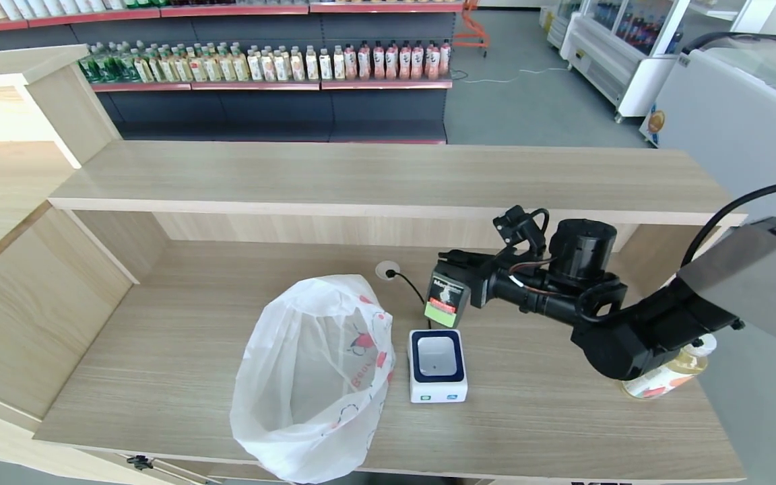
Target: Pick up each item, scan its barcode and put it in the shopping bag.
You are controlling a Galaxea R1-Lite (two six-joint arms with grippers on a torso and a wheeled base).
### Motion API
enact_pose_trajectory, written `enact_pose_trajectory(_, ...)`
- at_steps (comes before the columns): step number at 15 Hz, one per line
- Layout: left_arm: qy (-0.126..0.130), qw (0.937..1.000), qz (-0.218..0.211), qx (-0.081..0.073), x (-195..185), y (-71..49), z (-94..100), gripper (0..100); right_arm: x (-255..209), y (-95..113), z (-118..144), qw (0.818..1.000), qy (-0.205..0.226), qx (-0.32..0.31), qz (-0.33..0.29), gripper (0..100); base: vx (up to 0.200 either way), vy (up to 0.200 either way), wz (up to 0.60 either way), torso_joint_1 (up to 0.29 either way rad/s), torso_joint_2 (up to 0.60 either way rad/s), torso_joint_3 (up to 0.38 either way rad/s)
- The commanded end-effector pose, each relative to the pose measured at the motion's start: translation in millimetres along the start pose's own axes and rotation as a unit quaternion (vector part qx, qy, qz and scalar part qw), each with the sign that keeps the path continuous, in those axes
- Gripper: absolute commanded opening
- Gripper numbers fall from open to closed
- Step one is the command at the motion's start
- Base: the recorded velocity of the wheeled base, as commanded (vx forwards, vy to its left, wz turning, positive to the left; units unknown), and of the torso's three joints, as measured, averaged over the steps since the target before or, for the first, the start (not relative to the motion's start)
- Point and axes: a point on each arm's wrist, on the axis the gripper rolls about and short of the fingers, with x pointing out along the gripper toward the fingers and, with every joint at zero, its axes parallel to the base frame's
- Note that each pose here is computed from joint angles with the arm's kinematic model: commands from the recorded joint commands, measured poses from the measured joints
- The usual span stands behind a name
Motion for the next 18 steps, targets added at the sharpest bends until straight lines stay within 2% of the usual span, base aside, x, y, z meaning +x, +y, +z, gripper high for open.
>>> enact_pose_trajectory(1,0.0,1.0,0.002,0.001,0,0.0,0.0,100,4,4,3,1.0,-0.007,0.006,0.006,0,0.0,0.2,0.0,0.002,0.01,0.007)
enact_pose_trajectory(6,0.0,1.0,0.002,0.001,0,0.0,0.0,100,24,21,9,0.999,-0.02,0.021,0.021,0,0.0,0.2,0.0,0.001,0.0,0.003)
enact_pose_trajectory(8,0.0,1.0,0.002,0.002,0,0.0,0.0,100,35,22,7,0.998,-0.026,0.051,0.026,0,0.0,0.0,0.0,0.0,0.0,0.0)
enact_pose_trajectory(9,0.0,1.0,0.002,0.002,0,0.0,0.0,100,44,18,-4,0.995,-0.03,0.09,0.018,0,0.0,0.0,0.0,0.0,0.0,0.0)
enact_pose_trajectory(11,0.0,1.0,0.002,0.002,0,0.0,0.0,100,58,11,-23,0.995,-0.038,0.087,0.015,0,0.0,0.0,0.0,0.0,0.0,0.0)
enact_pose_trajectory(13,0.0,1.0,0.002,0.002,0,0.0,0.0,100,65,15,-40,0.996,-0.026,0.088,0.021,0,0.0,0.0,0.0,0.0,0.0,0.0)
enact_pose_trajectory(18,0.0,1.0,0.002,0.002,0,0.0,0.0,100,72,18,-83,0.999,0.015,0.04,0.022,0,0.0,0.0,0.0,0.0,0.0,0.0)
